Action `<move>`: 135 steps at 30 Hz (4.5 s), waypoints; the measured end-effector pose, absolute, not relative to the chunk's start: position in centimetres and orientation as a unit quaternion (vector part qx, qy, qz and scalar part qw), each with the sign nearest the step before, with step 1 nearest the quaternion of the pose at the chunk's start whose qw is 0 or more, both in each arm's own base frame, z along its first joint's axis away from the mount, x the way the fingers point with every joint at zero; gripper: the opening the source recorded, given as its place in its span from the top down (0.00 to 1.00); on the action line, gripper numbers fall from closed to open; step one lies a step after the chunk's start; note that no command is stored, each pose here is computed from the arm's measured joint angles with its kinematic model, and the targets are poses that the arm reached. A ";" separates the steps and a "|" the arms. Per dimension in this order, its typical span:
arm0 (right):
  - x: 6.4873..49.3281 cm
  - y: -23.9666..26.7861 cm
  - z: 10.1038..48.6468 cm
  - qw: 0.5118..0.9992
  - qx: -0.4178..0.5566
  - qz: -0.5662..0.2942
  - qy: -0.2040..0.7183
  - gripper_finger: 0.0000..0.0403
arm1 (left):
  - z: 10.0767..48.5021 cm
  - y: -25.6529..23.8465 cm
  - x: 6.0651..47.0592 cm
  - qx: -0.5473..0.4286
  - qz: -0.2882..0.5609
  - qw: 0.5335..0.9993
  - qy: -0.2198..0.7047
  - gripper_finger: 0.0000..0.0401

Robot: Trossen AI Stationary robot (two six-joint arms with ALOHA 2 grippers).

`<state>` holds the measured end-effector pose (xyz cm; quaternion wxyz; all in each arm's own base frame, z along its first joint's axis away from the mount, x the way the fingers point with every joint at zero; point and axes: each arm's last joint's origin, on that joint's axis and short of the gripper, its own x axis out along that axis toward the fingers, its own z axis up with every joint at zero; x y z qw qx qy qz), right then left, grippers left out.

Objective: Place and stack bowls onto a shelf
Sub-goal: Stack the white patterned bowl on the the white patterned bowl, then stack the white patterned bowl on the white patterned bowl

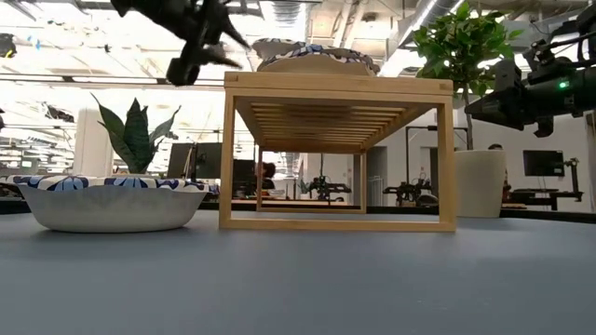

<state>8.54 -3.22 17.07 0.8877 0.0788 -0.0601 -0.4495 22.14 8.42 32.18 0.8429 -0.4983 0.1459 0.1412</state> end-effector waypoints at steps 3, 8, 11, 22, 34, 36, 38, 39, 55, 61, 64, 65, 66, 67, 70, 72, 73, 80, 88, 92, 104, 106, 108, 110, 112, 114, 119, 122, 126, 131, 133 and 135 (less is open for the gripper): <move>8.5 -3.2 17.1 0.888 0.079 -0.450 -0.060 0.64 | 31.6 9.1 21.6 -0.475 0.188 0.845 0.160 0.67; 8.5 -3.2 17.1 0.888 0.079 -0.449 -0.060 0.64 | 31.2 10.3 20.9 -0.413 0.244 0.861 0.168 0.69; 8.5 -3.2 17.1 0.888 0.079 -0.449 -0.060 0.64 | 31.6 10.9 20.7 -0.371 0.263 0.877 0.153 0.76; 8.5 -3.2 17.1 0.888 0.080 -0.449 -0.060 0.64 | 34.0 11.9 21.8 -0.236 0.232 0.943 0.040 0.99; 8.5 -3.2 17.1 0.888 0.080 -0.449 -0.060 0.64 | 34.4 11.3 22.6 -0.181 0.207 0.961 0.016 1.00; 8.5 -3.2 17.1 0.888 0.080 -0.449 -0.060 0.64 | 33.9 11.1 23.1 -0.176 0.197 0.964 0.007 1.00; 8.5 -3.2 17.1 0.888 0.080 -0.449 -0.060 0.64 | 33.0 11.0 23.4 -0.174 0.189 0.966 0.009 1.00; 8.5 -3.2 17.1 0.888 0.080 -0.449 -0.061 0.64 | 32.7 10.9 23.7 -0.171 0.186 0.968 0.007 1.00; 8.5 -3.2 17.1 0.888 0.079 -0.449 -0.060 0.64 | 30.2 11.0 24.1 -0.179 0.191 0.964 0.040 1.00; 8.5 -3.2 17.1 0.887 0.083 -0.449 -0.062 0.64 | 28.6 11.2 24.8 -0.191 0.190 0.960 0.084 1.00; 8.5 -3.2 17.1 0.887 0.084 -0.449 -0.063 0.64 | 28.4 11.3 25.0 -0.192 0.189 0.959 0.085 1.00; 8.5 -3.2 17.1 0.887 0.084 -0.449 -0.063 0.64 | 28.4 11.3 25.0 -0.192 0.189 0.959 0.086 1.00; 8.5 -3.2 17.1 0.887 0.084 -0.449 -0.063 0.64 | 28.4 11.2 25.0 -0.192 0.190 0.959 0.088 1.00; 8.5 -3.2 17.1 0.888 0.084 -0.449 -0.063 0.64 | 28.5 11.2 24.8 -0.192 0.188 0.959 0.093 1.00; 8.5 -3.2 17.1 0.888 0.083 -0.449 -0.062 0.64 | 29.5 10.8 23.8 -0.189 0.180 0.960 0.104 1.00; 8.5 -3.2 17.1 0.888 0.083 -0.449 -0.062 0.64 | 30.5 10.3 22.8 -0.191 0.179 0.958 0.116 1.00; 8.5 -3.2 17.1 0.888 0.083 -0.449 -0.062 0.64 | 30.6 10.1 22.3 -0.195 0.182 0.955 0.133 1.00; 8.5 -3.2 17.1 0.888 0.078 -0.449 -0.060 0.64 | 29.0 7.7 20.0 -0.206 0.161 0.923 0.284 0.96; 8.5 -3.2 17.1 0.888 0.078 -0.449 -0.060 0.64 | 26.6 4.1 20.1 -0.183 0.083 0.883 0.424 0.73; 8.5 -3.2 17.1 0.888 0.078 -0.449 -0.060 0.64 | 25.6 3.2 20.9 -0.173 0.066 0.868 0.460 0.63; 8.5 -3.2 17.1 0.888 0.075 -0.449 -0.058 0.64 | 22.1 2.9 22.7 -0.148 0.081 0.816 0.554 0.53; 8.5 -3.2 17.1 0.888 0.075 -0.449 -0.058 0.64 | 21.7 2.8 22.8 -0.144 0.079 0.809 0.564 0.53; 8.5 -3.2 17.1 0.888 0.075 -0.449 -0.058 0.64 | 21.4 2.8 23.0 -0.139 0.075 0.808 0.568 0.53; 8.5 -3.2 17.1 0.888 0.075 -0.449 -0.058 0.64 | 21.1 2.7 23.2 -0.134 0.071 0.804 0.575 0.53; 8.5 -3.2 17.1 0.888 0.075 -0.449 -0.058 0.64 | 20.8 2.6 23.1 -0.131 0.068 0.803 0.577 0.53; 8.5 -3.2 17.1 0.889 0.075 -0.449 -0.058 0.64 | 20.3 2.6 22.9 -0.132 0.066 0.802 0.579 0.53; 8.5 -3.2 17.1 0.888 0.075 -0.449 -0.058 0.64 | 19.1 2.5 22.4 -0.137 0.068 0.793 0.590 0.53; 8.5 -3.2 17.1 0.888 0.075 -0.449 -0.058 0.64 | 18.6 2.5 22.1 -0.138 0.067 0.791 0.592 0.53; 8.5 -3.2 17.1 0.888 0.078 -0.449 -0.060 0.64 | 18.2 2.4 22.0 -0.138 0.067 0.792 0.591 0.57; 8.5 -3.2 17.1 0.888 0.079 -0.449 -0.060 0.64 | 17.7 2.4 21.8 -0.133 0.068 0.789 0.596 0.71; 8.5 -3.2 17.1 0.888 0.079 -0.449 -0.060 0.64 | 17.4 2.5 21.6 -0.129 0.073 0.789 0.596 0.78; 8.5 -3.2 17.1 0.888 0.079 -0.449 -0.060 0.64 | 17.0 2.4 21.3 -0.134 0.077 0.784 0.602 0.86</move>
